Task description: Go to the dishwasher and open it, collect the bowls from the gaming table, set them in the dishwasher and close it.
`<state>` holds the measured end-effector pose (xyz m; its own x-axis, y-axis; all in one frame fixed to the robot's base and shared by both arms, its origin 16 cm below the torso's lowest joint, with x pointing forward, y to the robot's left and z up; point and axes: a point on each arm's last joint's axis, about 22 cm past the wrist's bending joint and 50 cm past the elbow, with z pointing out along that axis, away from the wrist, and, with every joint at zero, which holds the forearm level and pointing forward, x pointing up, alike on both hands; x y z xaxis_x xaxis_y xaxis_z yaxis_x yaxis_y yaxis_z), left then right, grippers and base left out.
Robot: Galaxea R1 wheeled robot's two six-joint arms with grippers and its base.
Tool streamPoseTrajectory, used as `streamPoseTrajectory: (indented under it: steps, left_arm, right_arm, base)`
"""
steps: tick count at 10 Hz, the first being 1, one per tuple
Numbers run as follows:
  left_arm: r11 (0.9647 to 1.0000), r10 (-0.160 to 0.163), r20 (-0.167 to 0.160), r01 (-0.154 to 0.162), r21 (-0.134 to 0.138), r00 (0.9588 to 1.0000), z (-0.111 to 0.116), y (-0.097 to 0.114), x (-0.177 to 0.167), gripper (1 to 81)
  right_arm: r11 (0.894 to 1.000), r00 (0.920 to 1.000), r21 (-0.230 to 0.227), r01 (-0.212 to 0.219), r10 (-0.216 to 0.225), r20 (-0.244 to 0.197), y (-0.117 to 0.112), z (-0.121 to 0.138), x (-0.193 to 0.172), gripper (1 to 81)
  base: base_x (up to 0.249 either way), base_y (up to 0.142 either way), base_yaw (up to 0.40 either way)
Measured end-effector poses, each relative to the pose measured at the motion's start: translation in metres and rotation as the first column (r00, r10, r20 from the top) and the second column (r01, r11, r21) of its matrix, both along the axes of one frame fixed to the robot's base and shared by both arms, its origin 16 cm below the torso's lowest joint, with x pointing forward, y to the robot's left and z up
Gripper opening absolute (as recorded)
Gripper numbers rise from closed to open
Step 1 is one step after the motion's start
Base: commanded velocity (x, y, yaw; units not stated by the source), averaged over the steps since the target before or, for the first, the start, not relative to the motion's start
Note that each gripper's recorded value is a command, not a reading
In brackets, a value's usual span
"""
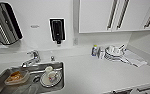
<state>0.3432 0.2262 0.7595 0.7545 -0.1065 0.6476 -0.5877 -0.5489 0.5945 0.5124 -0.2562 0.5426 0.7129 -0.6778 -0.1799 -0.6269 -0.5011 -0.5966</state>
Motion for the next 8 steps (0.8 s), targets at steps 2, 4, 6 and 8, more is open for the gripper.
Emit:
streamPoseTrajectory:
  steps: [2, 4, 6, 8]
  left_arm:
    - [1.0000, -0.002, -0.005, 0.002, -0.002, 1.0000, -0.001, -0.001, 0.000, 81.1]
    - [1.0000, -0.002, -0.004, 0.001, -0.005, 1.0000, 0.000, -0.002, 0.000, 81.1]
    - [1.0000, -0.002, -0.004, 0.002, -0.005, 1.0000, 0.000, -0.002, 0.000, 81.1]
    - [1.0000, -0.002, -0.005, 0.002, -0.005, 1.0000, -0.001, -0.002, 0.000, 81.1]
  right_arm:
    - [1.000, 0.9997, 0.006, 0.017, -0.017, 0.015, -0.003, 0.003, 0.007, 81.1]
    - [1.000, 0.9998, 0.000, 0.016, -0.016, 0.006, -0.007, 0.000, 0.001, 81.1]
    - [1.000, 0.9999, -0.007, 0.012, -0.012, -0.001, -0.008, -0.002, 0.000, 81.1]
    - [1.000, 0.9998, -0.015, 0.016, -0.016, -0.009, -0.010, -0.007, -0.002, 81.1]
  base:
    - [-0.066, 0.000, 0.000]
    - [-0.066, 0.000, 0.000]
    - [-0.067, 0.000, 0.000]
    - [-0.068, 0.000, 0.000]
